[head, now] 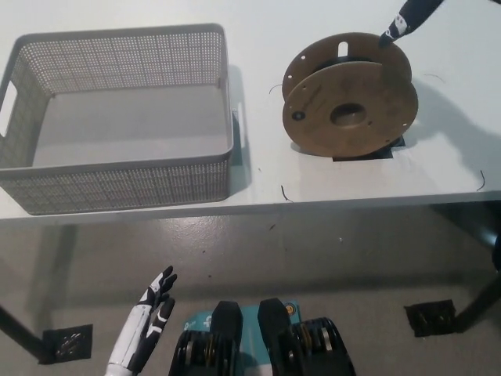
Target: Use the right hand to pick up a 3d printing filament and place it into a container on the left side
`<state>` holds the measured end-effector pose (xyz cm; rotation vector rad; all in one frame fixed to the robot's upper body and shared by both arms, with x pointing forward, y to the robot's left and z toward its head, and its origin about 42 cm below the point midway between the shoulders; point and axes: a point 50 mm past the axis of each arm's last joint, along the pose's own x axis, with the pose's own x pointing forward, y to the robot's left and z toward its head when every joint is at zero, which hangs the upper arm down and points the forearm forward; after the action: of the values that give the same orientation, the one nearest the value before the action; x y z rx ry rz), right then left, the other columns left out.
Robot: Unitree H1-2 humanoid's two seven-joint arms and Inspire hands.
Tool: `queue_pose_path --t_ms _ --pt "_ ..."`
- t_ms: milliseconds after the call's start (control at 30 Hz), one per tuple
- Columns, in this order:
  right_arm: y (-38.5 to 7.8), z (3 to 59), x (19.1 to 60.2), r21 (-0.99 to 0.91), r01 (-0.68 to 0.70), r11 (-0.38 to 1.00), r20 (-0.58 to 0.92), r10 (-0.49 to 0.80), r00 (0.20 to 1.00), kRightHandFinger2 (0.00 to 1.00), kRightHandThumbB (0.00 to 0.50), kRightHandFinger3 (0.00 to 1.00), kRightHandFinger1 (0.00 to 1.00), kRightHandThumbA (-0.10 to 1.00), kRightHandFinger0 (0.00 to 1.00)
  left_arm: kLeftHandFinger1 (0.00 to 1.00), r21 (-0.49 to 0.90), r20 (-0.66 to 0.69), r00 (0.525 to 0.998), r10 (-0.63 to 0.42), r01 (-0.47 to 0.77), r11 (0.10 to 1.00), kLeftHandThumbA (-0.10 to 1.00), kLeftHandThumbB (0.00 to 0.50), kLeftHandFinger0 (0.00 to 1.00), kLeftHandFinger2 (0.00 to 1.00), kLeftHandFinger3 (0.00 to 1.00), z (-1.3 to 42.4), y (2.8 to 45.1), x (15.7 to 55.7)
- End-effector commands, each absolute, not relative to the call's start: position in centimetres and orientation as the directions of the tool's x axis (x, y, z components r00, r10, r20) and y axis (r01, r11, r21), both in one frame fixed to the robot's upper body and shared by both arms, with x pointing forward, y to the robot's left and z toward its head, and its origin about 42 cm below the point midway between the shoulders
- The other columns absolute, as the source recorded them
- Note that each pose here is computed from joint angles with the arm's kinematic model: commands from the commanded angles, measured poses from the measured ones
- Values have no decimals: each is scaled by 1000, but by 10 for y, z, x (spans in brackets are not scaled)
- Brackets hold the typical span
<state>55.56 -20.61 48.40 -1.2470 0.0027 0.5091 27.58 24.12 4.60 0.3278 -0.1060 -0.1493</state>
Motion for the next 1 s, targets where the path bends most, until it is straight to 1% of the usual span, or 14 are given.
queue_pose_path --t_ms 0,33,100,167,267,333,367,500,567,700,767,900,933,967 --pt "-183 561 558 -917 -388 93 -358 236 903 1000 496 1000 1000 1000 1000 1000 365 182 962 -205 128 922 1000 320 1000 1000 1000 60 243 280" --pt "-178 562 560 -915 -396 74 -371 227 901 1000 496 1000 1000 1000 1000 1000 364 182 962 -206 129 923 1000 320 1000 1000 1000 60 243 280" --pt "-171 564 562 -904 -423 64 -395 252 883 1000 440 1000 1000 1000 1000 1000 365 183 961 -207 129 922 1000 323 1000 1000 1000 60 243 281" --pt "-164 565 567 -890 -450 67 -422 246 872 1000 455 1000 1000 1000 1000 1000 370 185 960 -209 129 920 1000 325 1000 1000 1000 61 243 282" --pt "-155 569 567 -879 -476 34 -456 231 859 1000 435 1000 1000 1000 1000 1000 368 184 960 -213 133 920 1000 313 1000 1000 1000 61 243 282" --pt "-152 570 568 -868 -496 37 -477 214 852 1000 436 1000 1000 1000 1000 1000 366 184 959 -214 136 921 1000 304 1000 1000 1000 61 243 282" --pt "-148 572 568 -863 -505 10 -495 181 850 1000 471 1000 1000 1000 1000 1000 372 184 959 -216 135 918 1000 294 1000 1000 1000 61 243 282" --pt "-142 566 569 -838 -545 0 -538 167 827 1000 483 1000 1000 1000 1000 1000 367 179 960 -217 140 920 1000 316 1000 1000 1000 60 243 281" --pt "-138 559 572 -834 -551 12 -545 137 827 1000 456 1000 1000 1000 1000 1000 370 180 960 -215 137 919 1000 311 1000 1000 1000 60 244 281" --pt "-136 543 576 -813 -582 19 -573 146 806 1000 394 1000 1000 1000 1000 1000 368 176 961 -211 135 920 1000 314 1000 1000 1000 59 246 278" --pt "-136 530 581 -822 -569 1 -563 143 814 1000 397 1000 1000 1000 1000 1000 367 176 961 -211 135 920 1000 313 1000 1000 1000 59 246 279" --pt "-137 507 586 -792 -609 -46 -608 152 779 1000 390 1000 1000 1000 1000 1000 361 178 961 -212 136 923 1000 316 1000 1000 1000 60 246 278" --pt "-136 500 587 -785 -618 -45 -618 128 775 1000 412 1000 1000 1000 1000 1000 364 178 961 -212 135 922 1000 317 1000 1000 1000 60 246 278" --pt "-137 491 588 -777 -629 -34 -627 129 768 1000 402 1000 1000 1000 1000 1000 369 179 961 -213 135 919 1000 318 1000 1000 1000 60 246 278"
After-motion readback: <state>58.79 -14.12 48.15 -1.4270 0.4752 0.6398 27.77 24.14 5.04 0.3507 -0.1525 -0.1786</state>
